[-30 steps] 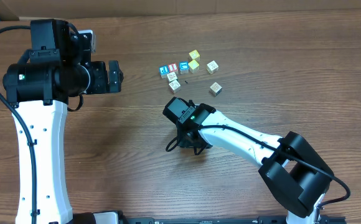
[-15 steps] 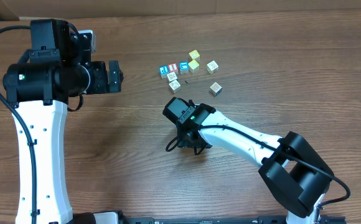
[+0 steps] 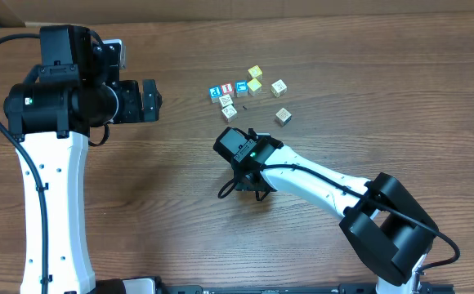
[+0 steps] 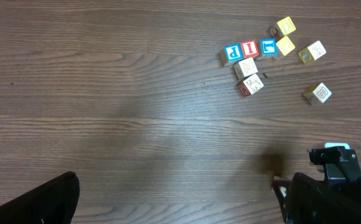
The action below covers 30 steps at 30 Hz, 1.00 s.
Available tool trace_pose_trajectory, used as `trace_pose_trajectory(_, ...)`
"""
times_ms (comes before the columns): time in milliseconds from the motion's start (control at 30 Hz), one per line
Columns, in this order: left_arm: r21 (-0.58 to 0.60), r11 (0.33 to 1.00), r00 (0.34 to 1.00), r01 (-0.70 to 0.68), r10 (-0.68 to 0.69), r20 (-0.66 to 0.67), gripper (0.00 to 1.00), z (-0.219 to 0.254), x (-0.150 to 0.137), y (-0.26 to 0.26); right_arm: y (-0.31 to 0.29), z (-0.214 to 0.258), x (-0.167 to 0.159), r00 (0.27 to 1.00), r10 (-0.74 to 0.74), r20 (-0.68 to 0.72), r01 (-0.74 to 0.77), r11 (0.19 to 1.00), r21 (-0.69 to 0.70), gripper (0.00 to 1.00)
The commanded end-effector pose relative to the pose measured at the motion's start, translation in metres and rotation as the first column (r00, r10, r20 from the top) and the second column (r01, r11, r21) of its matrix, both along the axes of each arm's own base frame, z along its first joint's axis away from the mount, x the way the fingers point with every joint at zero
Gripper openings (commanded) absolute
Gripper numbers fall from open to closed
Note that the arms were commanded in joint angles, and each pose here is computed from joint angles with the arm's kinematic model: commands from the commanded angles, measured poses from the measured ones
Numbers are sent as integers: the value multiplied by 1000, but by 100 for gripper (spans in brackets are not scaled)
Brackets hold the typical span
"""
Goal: Flip 3 blocks
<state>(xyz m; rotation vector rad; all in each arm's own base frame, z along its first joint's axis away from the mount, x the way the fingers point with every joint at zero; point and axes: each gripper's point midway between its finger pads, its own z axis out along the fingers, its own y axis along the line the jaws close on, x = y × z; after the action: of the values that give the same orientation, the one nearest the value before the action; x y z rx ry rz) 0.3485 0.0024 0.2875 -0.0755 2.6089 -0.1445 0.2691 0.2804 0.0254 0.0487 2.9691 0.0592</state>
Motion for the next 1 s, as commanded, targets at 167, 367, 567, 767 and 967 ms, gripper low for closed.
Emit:
trace_pose_trajectory(167, -1, 1000, 1000, -9, 9, 28, 100, 9, 3, 1, 1, 0, 0, 1000, 5, 23, -5, 1000, -9, 39)
trace_pose_trajectory(367, -1, 1000, 1000, -9, 9, 28, 100, 9, 3, 1, -1, -1, -2, 1000, 6, 15, -5, 1000, -15, 48)
trace_pose_trajectory(567, -1, 1000, 1000, -9, 9, 28, 100, 9, 3, 1, -2, -6, -7, 1000, -21, -5, 21, 1000, -7, 48)
trace_pose_trajectory(767, -1, 1000, 1000, -9, 9, 28, 100, 9, 3, 1, -2, -10, -8, 1000, -23, -4, 23, 1000, 0, 40)
trace_pose_trajectory(967, -1, 1000, 1000, -9, 9, 28, 100, 9, 3, 1, 3, -9, -3, 999, 31, 17, -32, 999, 13, 40)
